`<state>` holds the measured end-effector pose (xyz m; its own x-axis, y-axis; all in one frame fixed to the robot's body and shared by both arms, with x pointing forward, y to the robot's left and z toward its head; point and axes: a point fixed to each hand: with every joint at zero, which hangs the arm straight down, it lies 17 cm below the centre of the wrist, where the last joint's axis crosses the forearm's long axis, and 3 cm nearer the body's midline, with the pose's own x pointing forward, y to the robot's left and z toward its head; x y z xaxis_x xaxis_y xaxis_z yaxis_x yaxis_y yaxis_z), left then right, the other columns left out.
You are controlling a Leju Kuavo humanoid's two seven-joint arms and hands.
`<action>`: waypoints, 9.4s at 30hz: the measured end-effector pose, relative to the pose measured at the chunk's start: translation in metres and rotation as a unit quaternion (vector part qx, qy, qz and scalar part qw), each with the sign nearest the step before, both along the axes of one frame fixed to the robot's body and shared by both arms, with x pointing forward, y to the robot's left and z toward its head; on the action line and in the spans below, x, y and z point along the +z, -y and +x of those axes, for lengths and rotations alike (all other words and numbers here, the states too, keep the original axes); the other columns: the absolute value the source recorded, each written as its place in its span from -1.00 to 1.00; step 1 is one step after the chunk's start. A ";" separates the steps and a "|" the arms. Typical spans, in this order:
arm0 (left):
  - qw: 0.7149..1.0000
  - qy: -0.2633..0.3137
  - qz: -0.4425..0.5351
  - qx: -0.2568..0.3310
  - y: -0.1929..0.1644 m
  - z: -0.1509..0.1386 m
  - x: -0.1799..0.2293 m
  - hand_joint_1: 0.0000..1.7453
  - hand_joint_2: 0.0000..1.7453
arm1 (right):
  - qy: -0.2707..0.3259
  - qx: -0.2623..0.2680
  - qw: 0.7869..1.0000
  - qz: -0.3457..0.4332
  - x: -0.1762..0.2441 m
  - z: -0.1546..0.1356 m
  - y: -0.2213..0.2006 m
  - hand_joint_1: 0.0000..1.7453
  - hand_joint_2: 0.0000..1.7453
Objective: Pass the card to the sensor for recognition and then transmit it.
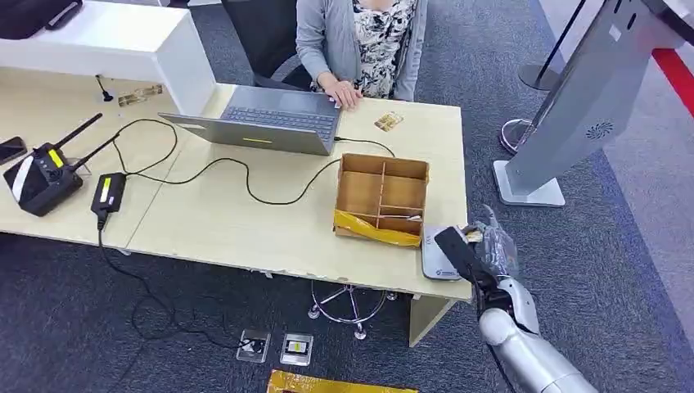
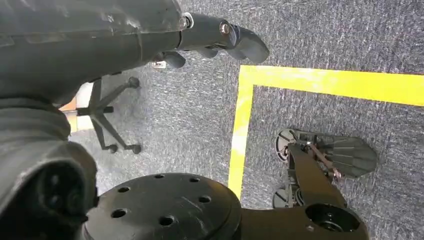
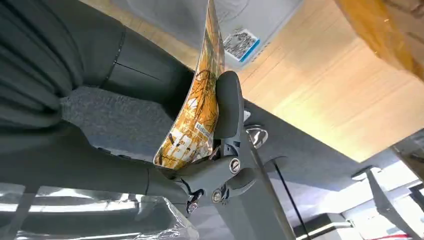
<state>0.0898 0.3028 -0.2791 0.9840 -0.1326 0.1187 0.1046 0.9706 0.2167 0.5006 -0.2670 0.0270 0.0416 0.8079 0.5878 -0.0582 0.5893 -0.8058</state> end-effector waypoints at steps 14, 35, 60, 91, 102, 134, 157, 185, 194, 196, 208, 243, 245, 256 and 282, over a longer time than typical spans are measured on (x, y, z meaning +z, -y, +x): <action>1.000 0.007 -0.001 -0.005 0.001 0.002 0.000 -1.00 -1.00 | -0.005 0.005 1.000 -0.026 -0.013 -0.003 0.009 1.00 1.00; 1.000 0.000 0.001 -0.003 0.000 0.000 0.000 -1.00 -1.00 | -0.002 0.020 1.000 -0.023 -0.020 -0.007 -0.014 1.00 1.00; 0.999 0.008 -0.010 -0.044 0.006 0.003 0.000 -1.00 -1.00 | 0.074 0.028 0.976 -0.204 0.103 0.064 -0.023 1.00 1.00; 0.997 0.030 0.006 -0.064 0.003 0.022 0.004 -1.00 -1.00 | 0.164 0.127 0.967 -0.149 0.171 0.082 -0.152 1.00 1.00; 0.997 0.020 0.003 -0.068 0.004 0.022 0.004 -1.00 -1.00 | 0.154 0.138 0.966 -0.157 0.162 0.081 -0.157 -1.00 -1.00; 1.000 0.010 0.007 -0.028 0.003 0.003 0.001 -1.00 -1.00 | 0.173 0.109 0.976 -0.081 0.159 -0.029 -0.153 -1.00 1.00; 0.999 0.005 0.035 -0.007 -0.002 0.002 0.001 -1.00 -1.00 | 0.120 0.106 0.975 -0.154 0.110 -0.059 -0.181 -1.00 1.00; 1.000 -0.003 0.004 -0.027 0.017 0.000 0.000 -1.00 -1.00 | 0.047 0.132 0.952 -0.273 0.089 -0.037 -0.195 -1.00 1.00; 0.999 -0.001 0.000 -0.041 0.017 0.001 0.000 -1.00 -1.00 | 0.036 0.133 0.955 -0.261 0.084 -0.038 -0.194 -1.00 1.00; 0.999 -0.001 0.000 -0.043 0.016 0.001 0.000 -1.00 -1.00 | 0.035 0.132 0.956 -0.259 0.083 -0.038 -0.194 -1.00 1.00; 0.999 0.001 0.001 -0.054 0.015 0.002 0.000 -1.00 -1.00 | 0.019 0.123 0.955 -0.271 0.064 -0.034 -0.183 -1.00 1.00; 0.996 0.010 -0.004 -0.083 0.019 0.019 0.003 -1.00 -1.00 | -0.009 0.099 0.954 -0.283 0.033 -0.009 -0.157 -1.00 1.00; 0.996 0.010 -0.004 -0.084 0.019 0.020 0.003 -1.00 -1.00 | -0.011 0.097 0.954 -0.284 0.031 -0.009 -0.156 -1.00 1.00; 0.996 0.007 -0.004 -0.092 0.019 0.022 0.004 -1.00 -1.00 | -0.010 0.098 0.952 -0.291 0.032 -0.005 -0.158 -1.00 1.00; 0.996 0.008 -0.001 -0.091 0.019 0.025 0.004 -1.00 -1.00 | -0.017 0.112 0.947 -0.300 0.027 -0.002 -0.174 -0.90 1.00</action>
<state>0.1151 0.2834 -0.2747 0.9415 -0.3087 0.1351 0.2757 0.9362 0.2179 0.4987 -0.0932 0.0541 -0.1591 0.9870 0.0205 -0.1587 -0.0051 -0.9873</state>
